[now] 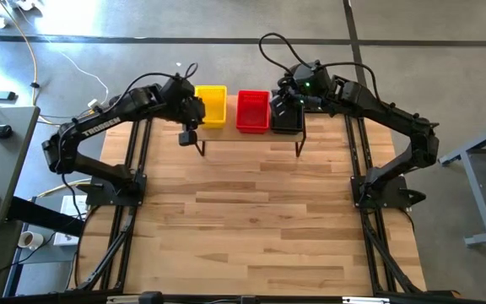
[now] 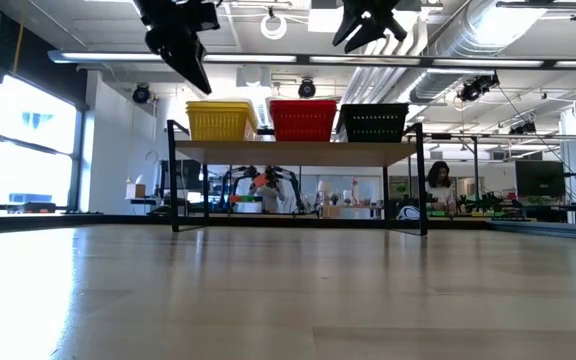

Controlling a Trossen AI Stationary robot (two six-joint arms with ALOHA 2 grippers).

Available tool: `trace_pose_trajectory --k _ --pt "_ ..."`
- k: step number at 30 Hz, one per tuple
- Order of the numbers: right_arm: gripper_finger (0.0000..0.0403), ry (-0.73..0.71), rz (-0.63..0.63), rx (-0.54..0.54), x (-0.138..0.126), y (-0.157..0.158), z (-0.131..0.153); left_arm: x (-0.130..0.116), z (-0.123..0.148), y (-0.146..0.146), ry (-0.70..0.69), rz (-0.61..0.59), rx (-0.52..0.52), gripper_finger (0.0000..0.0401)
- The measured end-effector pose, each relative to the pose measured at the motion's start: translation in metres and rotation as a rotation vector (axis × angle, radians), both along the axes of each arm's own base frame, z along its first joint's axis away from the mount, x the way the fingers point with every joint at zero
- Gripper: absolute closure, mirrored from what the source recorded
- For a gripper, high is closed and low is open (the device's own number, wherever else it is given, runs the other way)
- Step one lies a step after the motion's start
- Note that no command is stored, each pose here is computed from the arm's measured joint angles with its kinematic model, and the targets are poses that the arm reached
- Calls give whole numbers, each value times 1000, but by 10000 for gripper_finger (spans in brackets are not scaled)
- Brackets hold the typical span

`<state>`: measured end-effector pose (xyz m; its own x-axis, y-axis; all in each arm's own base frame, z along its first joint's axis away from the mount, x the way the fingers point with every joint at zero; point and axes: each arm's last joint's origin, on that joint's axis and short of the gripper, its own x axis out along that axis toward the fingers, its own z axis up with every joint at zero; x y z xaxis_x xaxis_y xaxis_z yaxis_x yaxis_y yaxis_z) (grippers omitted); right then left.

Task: Stack baskets on shelf by color
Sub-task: Stack the yellow bin on the stacked yellow bins on the shelf, then return to Home Position

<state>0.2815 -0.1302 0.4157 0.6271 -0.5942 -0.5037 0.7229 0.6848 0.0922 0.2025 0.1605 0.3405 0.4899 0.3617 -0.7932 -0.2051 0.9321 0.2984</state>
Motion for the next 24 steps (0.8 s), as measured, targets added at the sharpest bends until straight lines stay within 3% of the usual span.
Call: trace_pose_trajectory --k 7,14,24 --pt "270 -2 20 12 0 1 0 -17 21 -14 -120 67 -6 311" --pt "270 26 40 46 2 11 -4 -42 41 -42 -347 60 -167 311" --pt "270 30 193 63 21 60 -10 -67 20 -88 -648 -11 -195 311"
